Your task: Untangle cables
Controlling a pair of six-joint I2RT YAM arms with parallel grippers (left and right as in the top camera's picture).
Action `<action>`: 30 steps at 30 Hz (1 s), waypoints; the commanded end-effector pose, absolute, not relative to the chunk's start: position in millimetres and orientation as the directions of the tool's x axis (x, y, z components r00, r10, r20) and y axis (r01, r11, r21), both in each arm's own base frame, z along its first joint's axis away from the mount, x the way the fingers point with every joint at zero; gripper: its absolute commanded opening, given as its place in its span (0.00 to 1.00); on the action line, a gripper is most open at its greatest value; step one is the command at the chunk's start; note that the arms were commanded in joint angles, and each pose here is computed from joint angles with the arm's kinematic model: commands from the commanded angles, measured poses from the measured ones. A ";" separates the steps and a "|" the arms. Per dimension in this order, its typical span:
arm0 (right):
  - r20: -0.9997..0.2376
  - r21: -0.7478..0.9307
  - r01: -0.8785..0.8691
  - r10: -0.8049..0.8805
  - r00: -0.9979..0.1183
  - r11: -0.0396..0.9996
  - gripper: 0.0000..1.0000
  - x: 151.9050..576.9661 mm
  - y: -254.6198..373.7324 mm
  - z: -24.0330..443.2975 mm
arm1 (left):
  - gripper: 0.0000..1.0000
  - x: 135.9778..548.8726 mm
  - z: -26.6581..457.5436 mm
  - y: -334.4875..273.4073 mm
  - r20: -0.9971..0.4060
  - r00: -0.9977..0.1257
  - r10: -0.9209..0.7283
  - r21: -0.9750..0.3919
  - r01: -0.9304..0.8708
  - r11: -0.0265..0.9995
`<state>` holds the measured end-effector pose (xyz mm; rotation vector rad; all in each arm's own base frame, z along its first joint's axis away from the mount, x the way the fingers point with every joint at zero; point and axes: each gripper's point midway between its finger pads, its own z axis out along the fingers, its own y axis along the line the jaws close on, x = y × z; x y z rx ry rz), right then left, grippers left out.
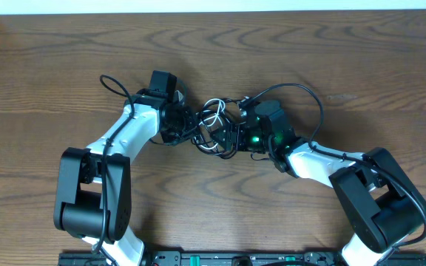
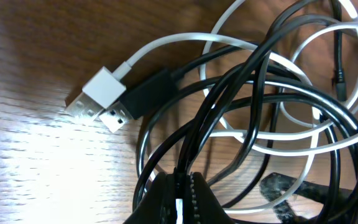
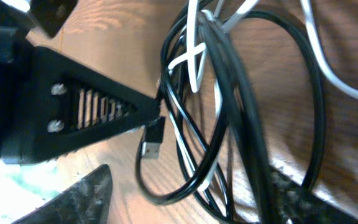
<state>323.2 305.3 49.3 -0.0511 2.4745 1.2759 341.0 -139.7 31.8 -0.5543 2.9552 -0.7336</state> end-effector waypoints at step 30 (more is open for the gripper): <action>-0.287 0.705 -0.176 0.050 -0.957 0.688 0.23 304.6 292.5 20.4 | 0.07 373.3 26.2 -98.9 -0.232 -0.918 -0.323 -0.270 -0.258 0.927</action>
